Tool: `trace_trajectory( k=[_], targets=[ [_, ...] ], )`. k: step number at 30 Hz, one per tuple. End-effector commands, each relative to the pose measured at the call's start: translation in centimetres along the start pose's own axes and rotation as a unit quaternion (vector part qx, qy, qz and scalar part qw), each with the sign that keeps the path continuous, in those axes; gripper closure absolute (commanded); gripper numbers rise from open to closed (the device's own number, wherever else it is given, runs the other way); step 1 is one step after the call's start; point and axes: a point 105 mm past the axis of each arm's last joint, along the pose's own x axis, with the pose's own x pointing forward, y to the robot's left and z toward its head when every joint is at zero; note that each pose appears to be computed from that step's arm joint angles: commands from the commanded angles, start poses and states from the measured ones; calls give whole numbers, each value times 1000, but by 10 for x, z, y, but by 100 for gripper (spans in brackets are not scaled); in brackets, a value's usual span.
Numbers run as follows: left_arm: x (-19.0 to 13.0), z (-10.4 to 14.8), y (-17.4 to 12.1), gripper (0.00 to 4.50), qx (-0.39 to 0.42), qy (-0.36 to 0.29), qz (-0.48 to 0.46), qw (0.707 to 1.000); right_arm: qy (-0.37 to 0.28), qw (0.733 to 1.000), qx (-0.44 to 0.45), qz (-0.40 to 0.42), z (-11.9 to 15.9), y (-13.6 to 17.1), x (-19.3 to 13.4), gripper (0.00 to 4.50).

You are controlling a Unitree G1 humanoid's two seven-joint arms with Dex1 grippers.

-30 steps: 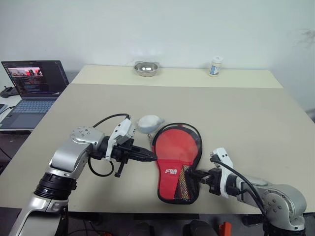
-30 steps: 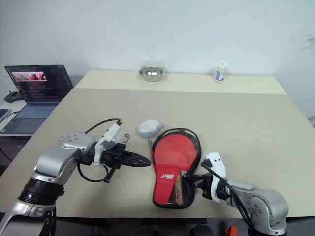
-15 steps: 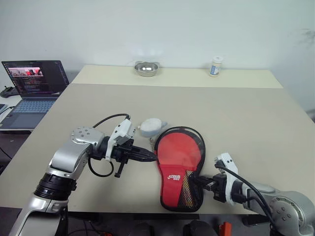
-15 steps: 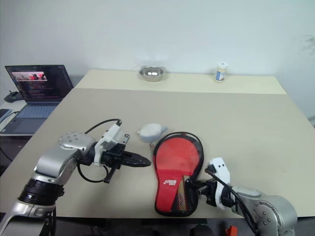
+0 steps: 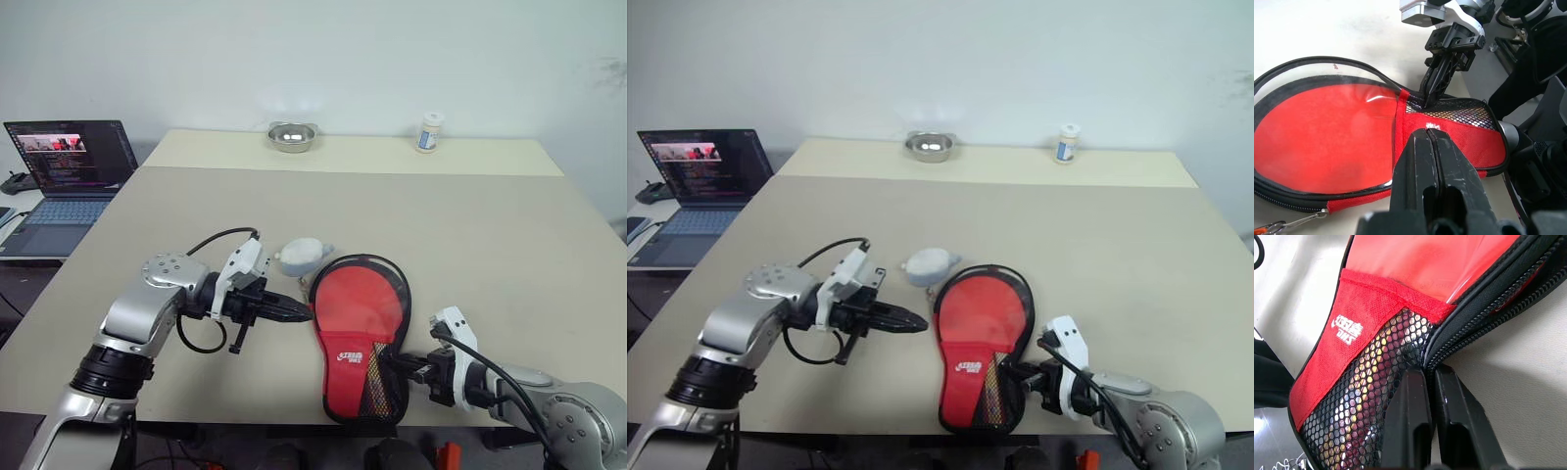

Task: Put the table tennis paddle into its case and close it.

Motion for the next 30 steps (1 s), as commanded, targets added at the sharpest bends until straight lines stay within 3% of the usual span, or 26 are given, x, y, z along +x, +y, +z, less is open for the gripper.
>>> trace_trajectory(
  k=[1, 7, 11, 17, 22, 26, 30],
  targets=[
    [0, 7, 3, 450, 20, -4, -1, 1000, -15, 1000, -8, -11, 7, -2, -7, 335],
    [3, 8, 5, 450, 22, -10, 4, 1000, -13, 997, -66, -35, 15, -6, -19, 126],
    [5, 10, 7, 450, 22, -18, 9, 1000, -18, 988, -152, 6, 28, 10, -48, 2],
    [3, 17, 21, 450, 15, -31, 37, 999, -86, 966, -244, 16, 74, 16, -62, 2],
    [1, 31, 50, 450, 27, -46, 106, 993, -112, 965, -237, 19, 90, 14, -16, 2],
    [-8, 45, 73, 324, 48, -67, 171, 982, -89, 962, -257, 29, 78, 16, 22, 0],
    [-17, 59, 85, 180, 72, -87, 214, 970, -55, 954, -292, 37, 61, 18, 38, 0]
  ],
)
